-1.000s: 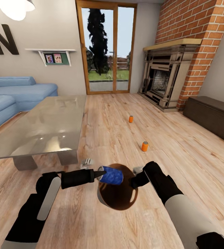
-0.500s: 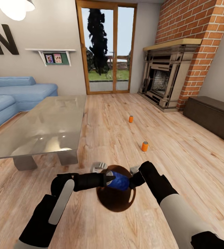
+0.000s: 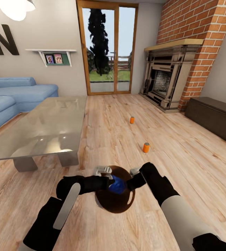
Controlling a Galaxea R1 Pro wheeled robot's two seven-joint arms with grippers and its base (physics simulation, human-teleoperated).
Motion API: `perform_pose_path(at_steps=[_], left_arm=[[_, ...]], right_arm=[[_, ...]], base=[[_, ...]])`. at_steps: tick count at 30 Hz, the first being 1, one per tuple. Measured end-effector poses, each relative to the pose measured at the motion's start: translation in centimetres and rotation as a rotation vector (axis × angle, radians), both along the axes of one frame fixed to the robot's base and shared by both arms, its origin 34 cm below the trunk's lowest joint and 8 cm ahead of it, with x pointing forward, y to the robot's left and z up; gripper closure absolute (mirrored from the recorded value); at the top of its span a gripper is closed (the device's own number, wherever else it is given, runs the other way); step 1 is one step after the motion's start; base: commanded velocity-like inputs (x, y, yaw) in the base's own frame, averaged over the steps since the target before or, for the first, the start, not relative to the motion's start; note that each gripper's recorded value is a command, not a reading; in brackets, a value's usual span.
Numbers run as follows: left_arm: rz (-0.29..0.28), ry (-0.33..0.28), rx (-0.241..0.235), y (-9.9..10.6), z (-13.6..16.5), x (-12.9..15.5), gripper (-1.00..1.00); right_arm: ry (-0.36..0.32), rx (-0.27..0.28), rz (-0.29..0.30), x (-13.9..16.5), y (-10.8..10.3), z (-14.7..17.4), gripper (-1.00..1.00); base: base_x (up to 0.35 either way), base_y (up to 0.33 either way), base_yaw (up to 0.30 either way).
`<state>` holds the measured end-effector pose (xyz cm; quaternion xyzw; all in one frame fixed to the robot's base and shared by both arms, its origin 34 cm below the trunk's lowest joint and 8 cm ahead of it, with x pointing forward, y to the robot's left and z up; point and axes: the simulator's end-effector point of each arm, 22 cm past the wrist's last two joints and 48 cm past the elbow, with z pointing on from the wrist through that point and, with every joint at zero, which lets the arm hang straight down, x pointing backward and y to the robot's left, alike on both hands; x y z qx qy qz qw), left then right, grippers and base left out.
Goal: Put the three can of soda from the living room inside the tash can in the kitchen.
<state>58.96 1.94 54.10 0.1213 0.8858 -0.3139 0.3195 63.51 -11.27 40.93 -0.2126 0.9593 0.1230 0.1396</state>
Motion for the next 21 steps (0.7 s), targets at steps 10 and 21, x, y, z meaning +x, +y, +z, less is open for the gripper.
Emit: perform_pose_path(at_steps=[10, 21], left_arm=[[0.028, -0.005, 0.082, 0.5, -1.0, 0.1, 1.00], [0.075, -0.019, 0.213, 1.1, -2.3, 0.3, 1.00]], right_arm=[[-0.019, -0.037, 0.003, 0.3, -0.2, -0.1, 1.00], [-0.013, -0.017, 0.005, 0.1, 0.7, 0.1, 1.00]], base=[[0.000, 0.000, 0.000], [0.000, 0.000, 0.000]])
